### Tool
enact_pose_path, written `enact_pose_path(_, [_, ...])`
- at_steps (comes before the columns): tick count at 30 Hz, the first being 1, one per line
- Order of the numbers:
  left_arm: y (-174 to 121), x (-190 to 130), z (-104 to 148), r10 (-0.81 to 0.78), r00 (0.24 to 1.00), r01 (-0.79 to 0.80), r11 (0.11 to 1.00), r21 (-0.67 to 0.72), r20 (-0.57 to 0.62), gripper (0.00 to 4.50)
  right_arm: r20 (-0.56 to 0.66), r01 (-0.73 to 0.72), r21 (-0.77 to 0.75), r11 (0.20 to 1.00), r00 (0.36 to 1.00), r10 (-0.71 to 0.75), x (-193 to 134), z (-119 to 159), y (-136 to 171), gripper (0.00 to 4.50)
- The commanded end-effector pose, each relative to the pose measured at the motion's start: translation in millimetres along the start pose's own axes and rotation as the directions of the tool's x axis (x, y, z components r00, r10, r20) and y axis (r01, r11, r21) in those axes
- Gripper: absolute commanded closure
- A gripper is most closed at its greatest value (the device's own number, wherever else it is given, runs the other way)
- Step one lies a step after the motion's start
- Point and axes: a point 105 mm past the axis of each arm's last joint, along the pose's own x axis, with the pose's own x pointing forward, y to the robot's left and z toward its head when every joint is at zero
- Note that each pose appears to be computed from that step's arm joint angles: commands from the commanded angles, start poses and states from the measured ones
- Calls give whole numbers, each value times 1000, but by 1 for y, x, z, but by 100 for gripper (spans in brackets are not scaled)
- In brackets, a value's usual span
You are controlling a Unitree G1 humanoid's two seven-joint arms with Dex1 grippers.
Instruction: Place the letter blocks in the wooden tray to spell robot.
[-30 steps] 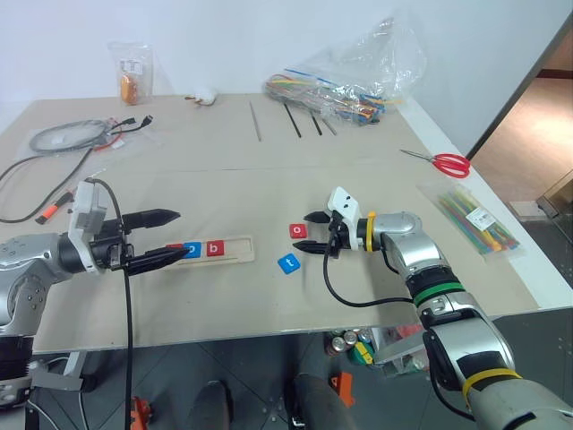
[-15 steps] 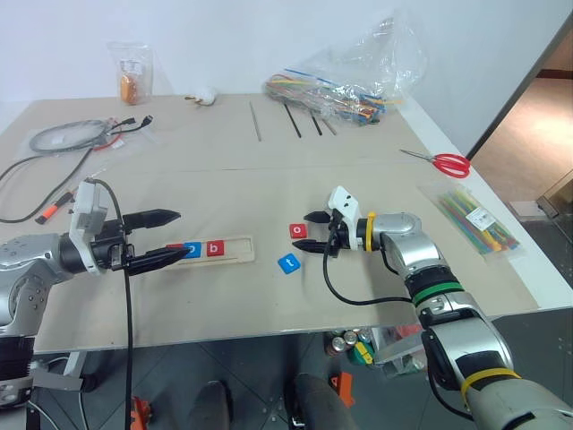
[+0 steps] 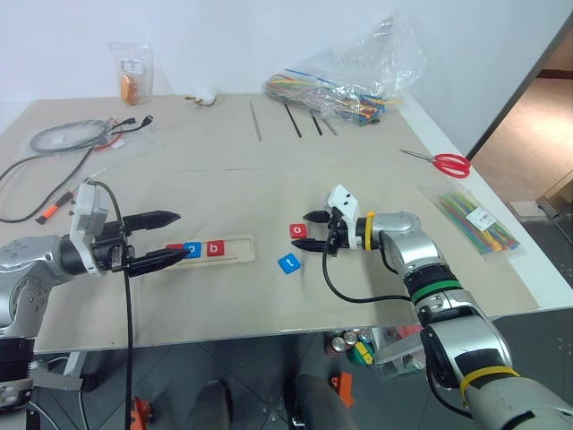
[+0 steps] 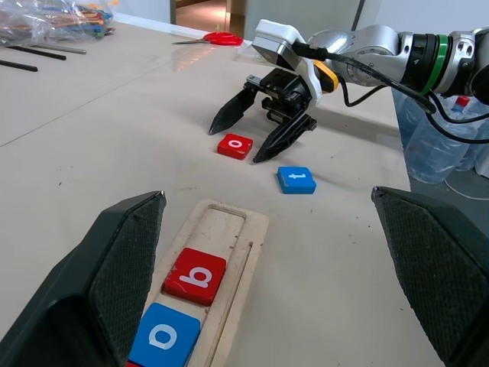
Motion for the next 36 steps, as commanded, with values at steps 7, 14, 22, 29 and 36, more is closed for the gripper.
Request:
enact_pose_path(7, [-1, -1, 5, 4, 1000, -5, 999, 35, 22, 0, 32, 25, -7, 1000, 999, -24, -6, 8, -7, 26])
enact_pose_path(14, [-2, 1, 5, 6, 999, -8, 999, 35, 32, 0, 21, 38, 4, 999, 999, -38, -7, 6, -9, 26])
enact_pose_path(22, [-3, 2, 7, 30, 996, -32, 999, 32, 81, 0, 42, 111, 8, 994, 993, -111, -11, 8, -17, 26])
enact_pose_path(29, [-6, 7, 6, 26, 995, -29, 999, 30, 92, 0, 26, 37, -35, 999, 999, -36, -31, 6, -1, 26])
enact_pose_path(36, [-5, 10, 3, 28, 994, -29, 999, 15, 104, 0, 13, 59, -29, 998, 998, -58, -38, 7, -4, 26])
